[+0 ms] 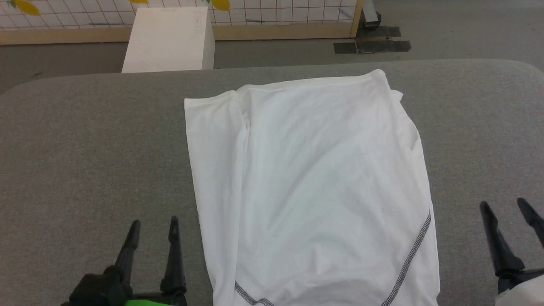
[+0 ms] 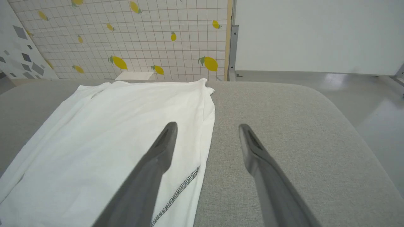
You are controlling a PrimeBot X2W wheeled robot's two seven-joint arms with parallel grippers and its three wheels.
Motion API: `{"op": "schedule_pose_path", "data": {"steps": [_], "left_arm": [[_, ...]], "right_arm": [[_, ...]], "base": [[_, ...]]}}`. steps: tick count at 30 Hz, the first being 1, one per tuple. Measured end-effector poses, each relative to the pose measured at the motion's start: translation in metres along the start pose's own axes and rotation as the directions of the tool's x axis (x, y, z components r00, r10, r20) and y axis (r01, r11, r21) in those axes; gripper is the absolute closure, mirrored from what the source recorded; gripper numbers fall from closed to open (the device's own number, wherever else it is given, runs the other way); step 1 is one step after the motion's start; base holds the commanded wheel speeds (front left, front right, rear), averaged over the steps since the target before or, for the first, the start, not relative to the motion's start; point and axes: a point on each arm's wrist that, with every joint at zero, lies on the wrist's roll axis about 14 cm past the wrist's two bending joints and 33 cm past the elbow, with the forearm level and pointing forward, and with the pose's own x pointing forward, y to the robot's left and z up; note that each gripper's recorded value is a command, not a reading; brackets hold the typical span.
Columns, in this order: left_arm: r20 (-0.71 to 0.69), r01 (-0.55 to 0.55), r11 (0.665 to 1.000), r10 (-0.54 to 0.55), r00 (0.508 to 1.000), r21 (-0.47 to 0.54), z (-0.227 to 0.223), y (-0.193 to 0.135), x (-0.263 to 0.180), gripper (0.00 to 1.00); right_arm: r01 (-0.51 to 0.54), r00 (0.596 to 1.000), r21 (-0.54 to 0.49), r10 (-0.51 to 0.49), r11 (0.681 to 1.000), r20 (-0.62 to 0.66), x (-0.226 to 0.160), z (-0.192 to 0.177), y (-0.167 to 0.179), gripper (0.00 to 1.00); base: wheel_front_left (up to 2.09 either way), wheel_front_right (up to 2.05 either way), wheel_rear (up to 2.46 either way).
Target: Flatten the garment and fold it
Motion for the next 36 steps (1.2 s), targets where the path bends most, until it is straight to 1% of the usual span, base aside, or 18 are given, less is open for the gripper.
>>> {"op": "schedule_pose_path", "data": {"steps": [3,4,6,7,9,11,15,18,20,22,24,27,29,30,31,33,36], "left_arm": [[0.152,-0.035,0.999,0.033,0.988,0.008,0.014,-0.003,0.003,0.0],[0.174,-0.053,0.999,0.054,0.983,-0.006,0.013,-0.003,0.003,0.0],[0.169,-0.072,0.997,0.074,0.983,-0.02,0.004,-0.006,0.003,0.0],[0.155,-0.081,0.997,0.079,0.985,0.006,-0.004,-0.005,0.003,0.0],[0.13,-0.1,0.995,0.097,0.987,0.014,-0.014,-0.003,0.004,0.0],[0.145,-0.105,0.994,0.102,0.984,0.008,-0.012,-0.005,0.007,0.0],[0.212,-0.064,0.998,0.056,0.976,0.028,0.006,-0.009,0.026,0.0],[0.264,-0.013,0.997,-0.006,0.965,0.07,0.025,-0.009,0.05,0.0],[0.263,0.039,0.988,-0.079,0.962,0.152,0.038,-0.012,0.075,0.0],[0.266,0.069,0.978,-0.121,0.956,0.197,0.056,-0.015,0.1,0.0],[0.234,0.104,0.961,-0.167,0.958,0.257,0.069,-0.018,0.125,0.0],[0.19,0.106,0.936,-0.177,0.966,0.336,0.085,-0.011,0.161,0.0],[0.158,0.095,0.937,-0.155,0.975,0.337,0.091,-0.003,0.184,0.0],[0.111,0.105,0.928,-0.154,0.982,0.358,0.086,0.0,0.197,0.0],[0.079,0.109,0.925,-0.147,0.986,0.363,0.083,0.004,0.208,0.0],[0.005,0.113,0.935,-0.121,0.993,0.335,0.071,0.012,0.228,0.0],[-0.114,0.136,0.927,-0.102,0.988,0.35,0.044,0.02,0.251,0.0]], "right_arm": [[0.039,0.996,0.0,-0.039,0.999,0.081,0.001,0.009,-0.001,0.0],[0.044,0.995,-0.005,-0.044,0.999,0.095,0.0,0.009,0.001,0.0],[0.052,0.992,-0.011,-0.051,0.999,0.112,-0.001,0.007,0.003,0.0],[0.062,0.991,-0.013,-0.06,0.998,0.122,-0.001,0.006,0.004,0.0],[0.072,0.989,-0.015,-0.07,0.997,0.13,-0.002,0.002,0.005,0.0],[0.079,0.987,0.011,-0.08,0.997,0.139,-0.002,-0.001,0.007,0.0],[0.077,0.988,0.017,-0.078,0.997,0.13,0.001,-0.007,0.011,0.0],[0.074,0.989,0.015,-0.076,0.997,0.128,0.008,-0.008,0.011,0.0],[0.064,0.989,0.013,-0.065,0.998,0.134,0.018,-0.007,0.013,0.0],[0.055,0.989,0.013,-0.056,0.998,0.139,0.028,-0.006,0.015,0.0],[0.047,0.989,0.009,-0.048,0.999,0.137,0.038,-0.007,0.016,0.0],[0.039,0.991,0.001,-0.039,0.999,0.127,0.05,-0.01,0.016,0.0],[0.034,0.993,-0.004,-0.033,0.999,0.118,0.058,-0.014,0.015,0.0],[0.028,0.993,-0.004,-0.028,1.0,0.111,0.062,-0.016,0.015,0.0],[0.024,0.994,-0.006,-0.024,1.0,0.103,0.067,-0.019,0.015,0.0],[0.017,0.996,-0.004,-0.017,1.0,0.092,0.075,-0.024,0.015,0.0],[0.004,0.998,-0.004,-0.003,1.0,0.066,0.086,-0.034,0.017,0.0]], "base": [[0.0,0.0,0.0],[0.0,0.0,0.0],[0.0,0.0,0.0],[0.0,0.0,0.0],[0.0,0.0,0.0],[0.0,0.0,0.0],[0.0,0.0,0.0],[0.0,0.0,0.0],[0.0,0.0,0.0],[0.0,0.0,0.0],[0.0,0.0,0.0],[0.0,0.0,0.0],[0.0,0.0,0.0],[0.0,0.0,0.0],[0.0,0.0,0.0],[0.0,0.0,0.0],[0.0,0.0,0.0]]}}
